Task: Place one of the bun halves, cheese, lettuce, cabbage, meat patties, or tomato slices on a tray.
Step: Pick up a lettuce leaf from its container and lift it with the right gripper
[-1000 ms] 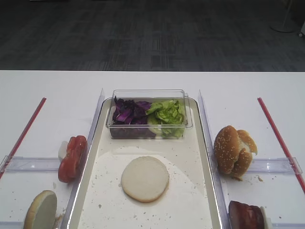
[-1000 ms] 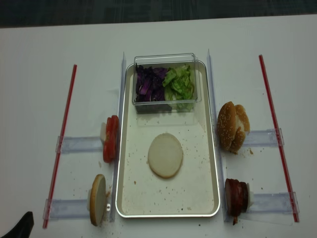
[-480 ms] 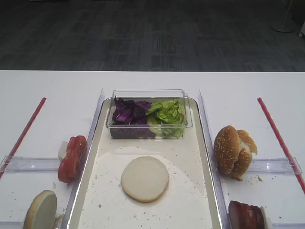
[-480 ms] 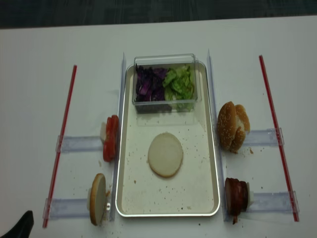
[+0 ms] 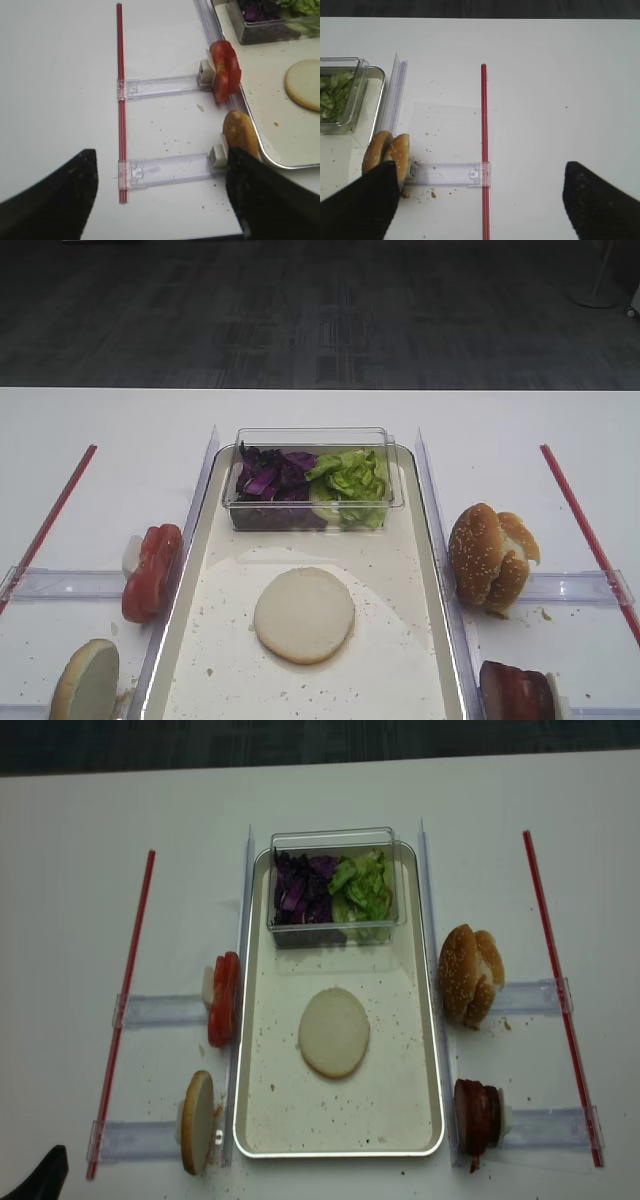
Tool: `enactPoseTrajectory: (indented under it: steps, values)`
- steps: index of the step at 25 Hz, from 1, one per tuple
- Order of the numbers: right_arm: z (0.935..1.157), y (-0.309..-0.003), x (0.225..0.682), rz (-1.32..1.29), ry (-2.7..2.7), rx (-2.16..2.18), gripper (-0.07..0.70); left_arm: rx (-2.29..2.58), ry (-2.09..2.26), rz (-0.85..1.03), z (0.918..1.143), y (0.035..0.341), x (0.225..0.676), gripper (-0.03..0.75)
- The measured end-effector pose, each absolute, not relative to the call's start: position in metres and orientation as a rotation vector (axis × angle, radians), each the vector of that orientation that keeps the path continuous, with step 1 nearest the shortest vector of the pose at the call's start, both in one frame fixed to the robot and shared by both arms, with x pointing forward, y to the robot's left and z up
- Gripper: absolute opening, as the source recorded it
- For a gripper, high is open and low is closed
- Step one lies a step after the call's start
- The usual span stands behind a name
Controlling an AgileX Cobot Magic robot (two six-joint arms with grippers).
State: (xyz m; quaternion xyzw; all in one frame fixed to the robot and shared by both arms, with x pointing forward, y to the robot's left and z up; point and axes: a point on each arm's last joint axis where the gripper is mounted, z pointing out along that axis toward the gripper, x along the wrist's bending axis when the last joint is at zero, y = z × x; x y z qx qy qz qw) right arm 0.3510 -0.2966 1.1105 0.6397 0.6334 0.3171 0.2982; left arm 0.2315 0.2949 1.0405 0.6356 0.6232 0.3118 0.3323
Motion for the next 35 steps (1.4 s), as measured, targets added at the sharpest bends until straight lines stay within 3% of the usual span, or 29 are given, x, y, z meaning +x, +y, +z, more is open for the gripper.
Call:
enactPoseTrajectory:
  steps: [6, 10, 21, 35]
  values:
    - [1.12, -0.294, 0.428, 0.77, 1.772, 1.812, 0.675, 1.661, 1.628, 0.815, 1.04, 0.295, 0.232, 0.492]
    - [1.113, -0.294, 0.476, 0.711, 1.819, 1.867, 0.675, 1.661, 1.628, 0.815, 1.04, 0.295, 0.232, 0.491]
    - [1.059, -0.294, 0.587, 0.556, 1.933, 1.984, 0.675, 1.661, 1.628, 0.815, 1.04, 0.295, 0.232, 0.491]
    - [1.001, -0.291, 0.644, 0.476, 1.999, 2.098, 0.675, 1.661, 1.628, 0.815, 1.04, 0.295, 0.232, 0.491]
